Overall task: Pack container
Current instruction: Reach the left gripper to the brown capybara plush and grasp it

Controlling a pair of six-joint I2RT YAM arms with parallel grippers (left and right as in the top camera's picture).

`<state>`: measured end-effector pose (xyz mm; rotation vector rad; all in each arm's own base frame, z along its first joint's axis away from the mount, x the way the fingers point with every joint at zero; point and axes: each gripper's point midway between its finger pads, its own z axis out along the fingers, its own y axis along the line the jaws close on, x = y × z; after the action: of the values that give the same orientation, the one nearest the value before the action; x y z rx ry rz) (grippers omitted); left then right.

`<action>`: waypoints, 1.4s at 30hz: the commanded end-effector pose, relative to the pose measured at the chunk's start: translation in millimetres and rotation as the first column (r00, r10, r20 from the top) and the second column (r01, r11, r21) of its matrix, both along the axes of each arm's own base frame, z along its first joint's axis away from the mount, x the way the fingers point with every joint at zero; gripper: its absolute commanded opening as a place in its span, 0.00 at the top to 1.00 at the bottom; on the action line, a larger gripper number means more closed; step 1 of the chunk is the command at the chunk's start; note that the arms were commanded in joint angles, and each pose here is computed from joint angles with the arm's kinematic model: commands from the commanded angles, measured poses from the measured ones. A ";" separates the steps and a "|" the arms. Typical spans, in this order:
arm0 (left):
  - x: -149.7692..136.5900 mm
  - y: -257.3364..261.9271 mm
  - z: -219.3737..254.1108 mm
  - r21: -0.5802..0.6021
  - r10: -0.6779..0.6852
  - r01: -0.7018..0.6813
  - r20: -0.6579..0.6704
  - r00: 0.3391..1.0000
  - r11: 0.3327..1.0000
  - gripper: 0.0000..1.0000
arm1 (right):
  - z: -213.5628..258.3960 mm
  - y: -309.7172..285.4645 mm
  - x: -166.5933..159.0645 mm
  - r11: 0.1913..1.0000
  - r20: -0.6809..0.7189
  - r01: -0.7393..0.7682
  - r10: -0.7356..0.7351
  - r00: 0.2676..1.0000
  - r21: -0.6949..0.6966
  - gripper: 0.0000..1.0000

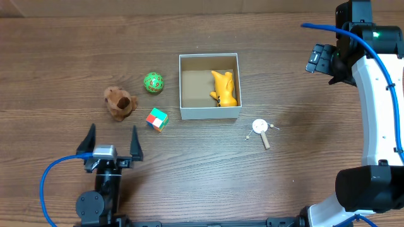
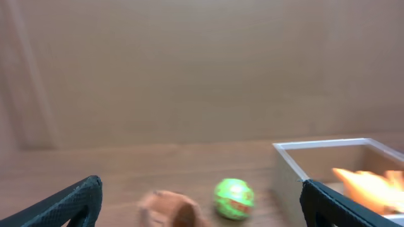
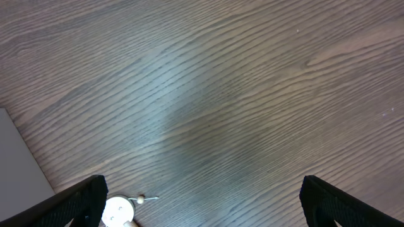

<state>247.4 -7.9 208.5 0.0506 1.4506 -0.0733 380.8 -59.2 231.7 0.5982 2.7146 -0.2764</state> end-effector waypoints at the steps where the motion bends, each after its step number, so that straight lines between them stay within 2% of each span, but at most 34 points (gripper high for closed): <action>1: -9.1 -29.4 23.1 -0.143 -0.189 0.187 0.001 0.982 0.972 0.00 | 6.2 -0.1 1.9 1.000 0.021 0.001 -0.001 1.000 -0.006 0.00; 10: -8.3 -53.6 32.9 -0.268 -0.343 0.309 -0.092 0.935 0.913 0.00 | 6.2 -0.1 1.9 1.000 0.021 0.001 -0.001 1.000 -0.006 0.00; 14: 0.0 -65.4 55.0 -0.278 -0.389 0.346 -0.118 0.914 0.896 0.00 | 6.2 -0.1 1.9 1.000 0.021 0.001 -0.001 1.000 -0.006 0.00; 20: 24.6 -69.7 99.3 -0.191 -0.362 0.326 -0.205 0.909 0.926 0.00 | 6.1 -0.1 1.8 1.000 0.020 0.001 -0.001 1.000 -0.006 0.00; 24: 49.3 -64.5 116.1 -0.114 -0.300 0.278 -0.318 0.899 0.954 0.00 | 6.2 -0.1 1.9 1.000 0.021 0.001 -0.001 1.000 -0.006 0.00; 28: 70.5 -62.3 110.5 -0.066 -0.271 0.267 -0.391 0.879 0.961 0.00 | 6.2 -0.1 1.9 1.000 0.021 0.001 -0.001 1.000 -0.006 0.00; 32: 87.6 -62.6 89.1 -0.082 -0.267 0.259 -0.452 0.851 0.962 0.00 | 6.2 -0.1 1.9 1.000 0.021 0.001 -0.001 1.000 -0.006 0.00; 40: 96.0 -63.0 59.3 -0.094 -0.263 0.253 -0.539 0.800 0.963 0.00 | 6.2 -0.1 2.0 1.000 0.021 0.001 -0.001 1.000 -0.006 0.00; 42: 98.0 -52.4 46.7 -0.063 -0.198 0.198 -0.580 0.790 0.978 0.00 | 6.2 -0.1 2.0 1.000 0.021 0.001 -0.001 1.000 -0.006 0.00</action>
<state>341.0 -69.6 259.9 0.1990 2.0367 -0.3687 380.8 -59.2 231.7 0.5982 2.7146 -0.2764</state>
